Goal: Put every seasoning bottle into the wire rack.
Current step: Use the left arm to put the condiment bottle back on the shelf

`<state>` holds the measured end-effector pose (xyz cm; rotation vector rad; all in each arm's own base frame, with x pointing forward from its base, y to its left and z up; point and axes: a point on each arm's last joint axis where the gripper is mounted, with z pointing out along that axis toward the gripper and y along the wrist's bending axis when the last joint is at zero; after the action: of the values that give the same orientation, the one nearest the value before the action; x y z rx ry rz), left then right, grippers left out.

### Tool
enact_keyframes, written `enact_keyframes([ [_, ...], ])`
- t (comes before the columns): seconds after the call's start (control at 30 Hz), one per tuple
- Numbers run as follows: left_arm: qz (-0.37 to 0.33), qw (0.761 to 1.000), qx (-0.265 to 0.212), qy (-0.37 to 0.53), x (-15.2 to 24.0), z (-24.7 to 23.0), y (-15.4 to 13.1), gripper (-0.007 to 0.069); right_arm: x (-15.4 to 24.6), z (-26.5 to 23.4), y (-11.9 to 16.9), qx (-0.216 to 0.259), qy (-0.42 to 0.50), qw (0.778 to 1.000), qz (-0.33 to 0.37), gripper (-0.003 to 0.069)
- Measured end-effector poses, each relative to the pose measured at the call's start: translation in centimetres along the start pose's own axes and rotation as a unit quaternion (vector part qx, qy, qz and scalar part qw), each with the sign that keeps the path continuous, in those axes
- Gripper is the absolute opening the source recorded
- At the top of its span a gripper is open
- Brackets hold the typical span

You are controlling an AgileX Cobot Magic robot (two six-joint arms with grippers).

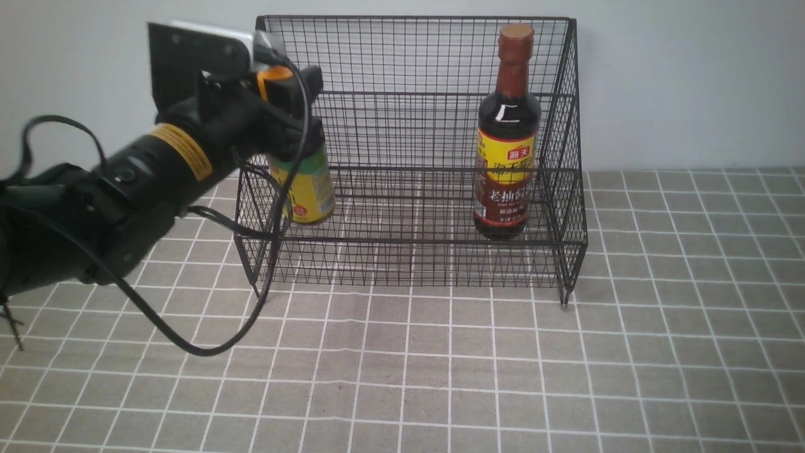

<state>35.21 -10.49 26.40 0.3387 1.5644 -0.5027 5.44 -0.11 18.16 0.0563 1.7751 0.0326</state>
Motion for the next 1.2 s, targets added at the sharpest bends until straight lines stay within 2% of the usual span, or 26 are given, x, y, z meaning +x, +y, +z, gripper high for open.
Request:
enact_keyframes([
  [0.27,0.033,0.998,0.031,0.050,2.6,0.7,-0.1,0.0269,0.0,0.0,0.0,0.000,0.000,1.000,0.000,-0.0014],
  [0.63,0.031,0.993,0.035,0.107,5.2,1.3,0.3,0.0269,0.0,0.0,0.0,0.000,0.000,1.000,0.000,-0.0014],
  [0.77,0.022,0.992,0.030,0.118,5.3,1.3,0.4,0.0307,0.0,0.0,0.0,0.000,0.000,1.000,0.000,-0.0014],
  [0.83,0.018,0.990,0.015,0.136,4.7,0.9,0.4,0.0388,0.0,0.0,0.0,0.000,0.000,1.000,0.000,-0.0014],
  [0.9,0.032,0.989,0.005,0.145,3.6,0.3,0.3,0.0428,0.0,0.0,0.0,0.000,0.000,1.000,0.000,-0.0015],
  [1.03,0.057,0.988,-0.017,0.143,1.0,-1.0,0.1,0.0447,0.0,0.0,0.0,0.000,0.000,1.000,0.000,-0.0015],
  [1.2,0.054,0.986,-0.062,0.145,-1.6,-2.8,0.1,0.0445,0.0,0.0,0.0,0.000,0.000,1.000,0.002,-0.0015],
])
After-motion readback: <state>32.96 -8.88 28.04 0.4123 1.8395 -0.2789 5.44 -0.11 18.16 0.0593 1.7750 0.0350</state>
